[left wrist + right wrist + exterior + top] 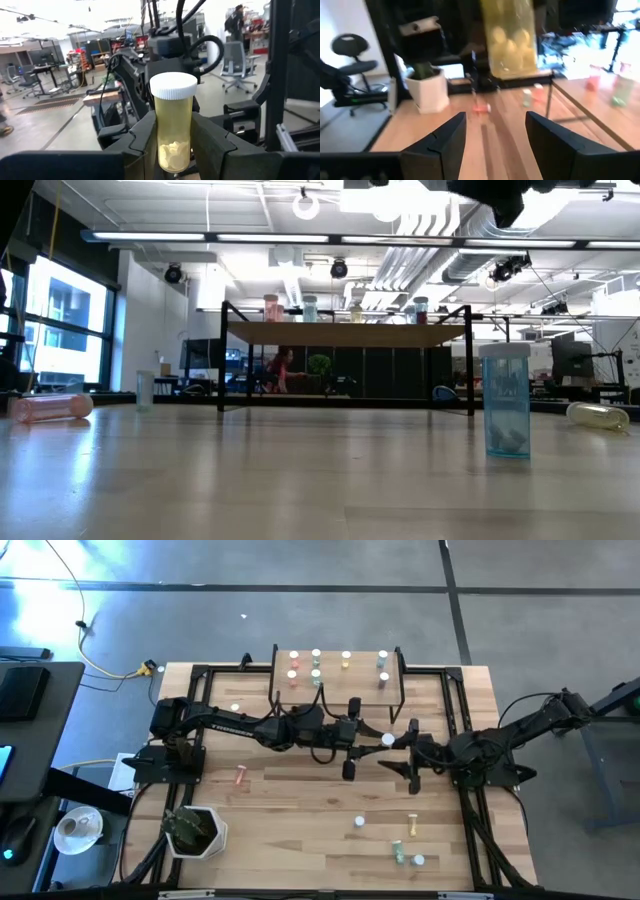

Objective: Pick and place medicine bottles onto shelf by color
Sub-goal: Put the yellow medicine bottle on the shelf

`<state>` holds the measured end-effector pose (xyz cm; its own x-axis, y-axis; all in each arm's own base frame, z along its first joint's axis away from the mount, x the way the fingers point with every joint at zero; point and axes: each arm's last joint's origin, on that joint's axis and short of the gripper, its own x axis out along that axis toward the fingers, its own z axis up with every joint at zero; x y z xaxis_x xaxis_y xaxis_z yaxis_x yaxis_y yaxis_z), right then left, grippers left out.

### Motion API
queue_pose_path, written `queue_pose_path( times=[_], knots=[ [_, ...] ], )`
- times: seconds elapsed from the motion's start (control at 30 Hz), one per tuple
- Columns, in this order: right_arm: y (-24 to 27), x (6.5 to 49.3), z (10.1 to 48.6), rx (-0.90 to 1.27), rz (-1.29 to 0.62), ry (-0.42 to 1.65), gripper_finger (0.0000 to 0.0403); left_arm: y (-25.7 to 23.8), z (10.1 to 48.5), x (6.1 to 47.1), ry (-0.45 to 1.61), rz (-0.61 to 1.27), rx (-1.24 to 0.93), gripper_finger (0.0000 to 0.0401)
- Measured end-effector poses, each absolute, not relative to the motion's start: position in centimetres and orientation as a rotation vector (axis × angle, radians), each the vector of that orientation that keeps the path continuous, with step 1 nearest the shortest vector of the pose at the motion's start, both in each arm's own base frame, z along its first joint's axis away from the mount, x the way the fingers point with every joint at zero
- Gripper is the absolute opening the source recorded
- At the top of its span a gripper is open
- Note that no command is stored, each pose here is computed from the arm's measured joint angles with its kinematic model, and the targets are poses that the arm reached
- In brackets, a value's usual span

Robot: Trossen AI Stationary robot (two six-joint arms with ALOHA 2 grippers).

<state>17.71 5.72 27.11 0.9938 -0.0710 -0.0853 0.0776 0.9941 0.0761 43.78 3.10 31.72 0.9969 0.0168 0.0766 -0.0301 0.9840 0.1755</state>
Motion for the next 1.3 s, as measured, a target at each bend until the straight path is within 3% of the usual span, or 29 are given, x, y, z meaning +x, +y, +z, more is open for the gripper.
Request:
queue_pose_path(
  times=[0.63, 0.93, 1.3],
  knots=[
    [4.1, 15.2, 26.5, 0.161, -0.33, 0.174, 0.0197, 3.5, 30.4, 43.2, 0.156, 0.17, 0.259, 0.0093],
    [3.8, 14.5, 27.6, 0.145, -0.314, 0.101, 0.0197, 3.3, 31.6, 41.9, 0.187, 0.157, 0.229, 0.0093],
    [4.0, 14.5, 29.3, 0.026, -0.24, -0.03, 0.0197, 2.4, 27.9, 38.9, 0.155, 0.153, 0.153, 0.0093]
  ],
)
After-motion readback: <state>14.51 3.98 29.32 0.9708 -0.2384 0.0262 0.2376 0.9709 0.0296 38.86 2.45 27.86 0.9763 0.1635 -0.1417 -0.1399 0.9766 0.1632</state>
